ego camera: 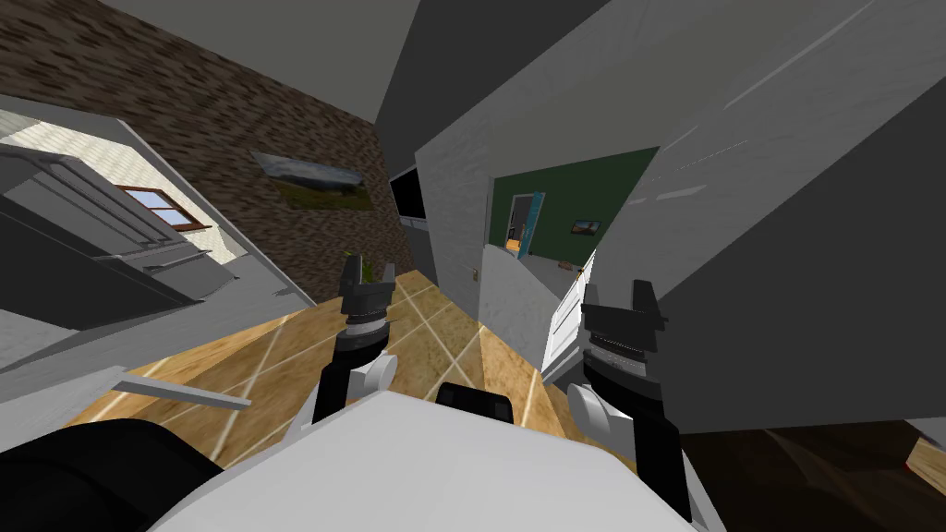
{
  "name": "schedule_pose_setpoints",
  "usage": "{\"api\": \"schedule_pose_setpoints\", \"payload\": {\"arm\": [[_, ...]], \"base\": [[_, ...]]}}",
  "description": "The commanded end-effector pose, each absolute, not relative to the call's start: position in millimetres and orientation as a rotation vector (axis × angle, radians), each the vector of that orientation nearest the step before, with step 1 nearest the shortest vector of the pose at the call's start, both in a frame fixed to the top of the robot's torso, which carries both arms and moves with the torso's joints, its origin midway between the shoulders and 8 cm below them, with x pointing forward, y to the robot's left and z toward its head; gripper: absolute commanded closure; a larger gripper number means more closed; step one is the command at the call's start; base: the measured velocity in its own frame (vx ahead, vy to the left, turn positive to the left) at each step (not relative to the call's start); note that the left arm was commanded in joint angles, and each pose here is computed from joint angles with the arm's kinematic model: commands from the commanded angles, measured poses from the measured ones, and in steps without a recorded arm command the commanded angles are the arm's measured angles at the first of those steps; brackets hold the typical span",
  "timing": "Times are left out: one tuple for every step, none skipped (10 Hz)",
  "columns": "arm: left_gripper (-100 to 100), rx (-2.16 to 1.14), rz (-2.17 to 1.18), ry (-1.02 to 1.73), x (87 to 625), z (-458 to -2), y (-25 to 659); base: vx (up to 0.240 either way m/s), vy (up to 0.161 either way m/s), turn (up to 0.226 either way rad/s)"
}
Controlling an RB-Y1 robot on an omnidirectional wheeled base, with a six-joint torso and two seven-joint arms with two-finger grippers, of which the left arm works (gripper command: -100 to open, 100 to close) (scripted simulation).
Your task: Push the door open
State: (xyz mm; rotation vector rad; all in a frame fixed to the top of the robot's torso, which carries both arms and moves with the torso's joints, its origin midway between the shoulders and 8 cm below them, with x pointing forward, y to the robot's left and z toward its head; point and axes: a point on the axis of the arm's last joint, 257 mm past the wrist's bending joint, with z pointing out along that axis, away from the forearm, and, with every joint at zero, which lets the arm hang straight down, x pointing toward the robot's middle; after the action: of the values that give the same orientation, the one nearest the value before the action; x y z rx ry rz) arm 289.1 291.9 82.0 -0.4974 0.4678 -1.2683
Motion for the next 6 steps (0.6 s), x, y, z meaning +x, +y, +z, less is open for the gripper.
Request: {"api": "schedule_pose_setpoints", "payload": {"arm": [[-100, -0.513, -1.276, 0.489, 297.6, 71.1, 290.3], [-100, -0.525, -1.282, 0.506, 304.0, 62.4, 289.1], [-100, -0.531, -1.285, 0.515, 307.3, 57.8, 288.3], [-100, -0.540, -1.289, 0.526, 311.8, 51.4, 287.4], [-100, -0.549, -1.293, 0.538, 316.2, 45.0, 286.4], [-100, -0.558, -1.297, 0.550, 320.5, 38.6, 285.3]], "base": [[0.060, 0.024, -0.056], [0.138, 0.027, -0.088], [0.147, 0.046, -0.051], [0.105, 0.043, -0.041], [0.090, 0.030, -0.064], [0.090, 0.039, -0.049]]}}
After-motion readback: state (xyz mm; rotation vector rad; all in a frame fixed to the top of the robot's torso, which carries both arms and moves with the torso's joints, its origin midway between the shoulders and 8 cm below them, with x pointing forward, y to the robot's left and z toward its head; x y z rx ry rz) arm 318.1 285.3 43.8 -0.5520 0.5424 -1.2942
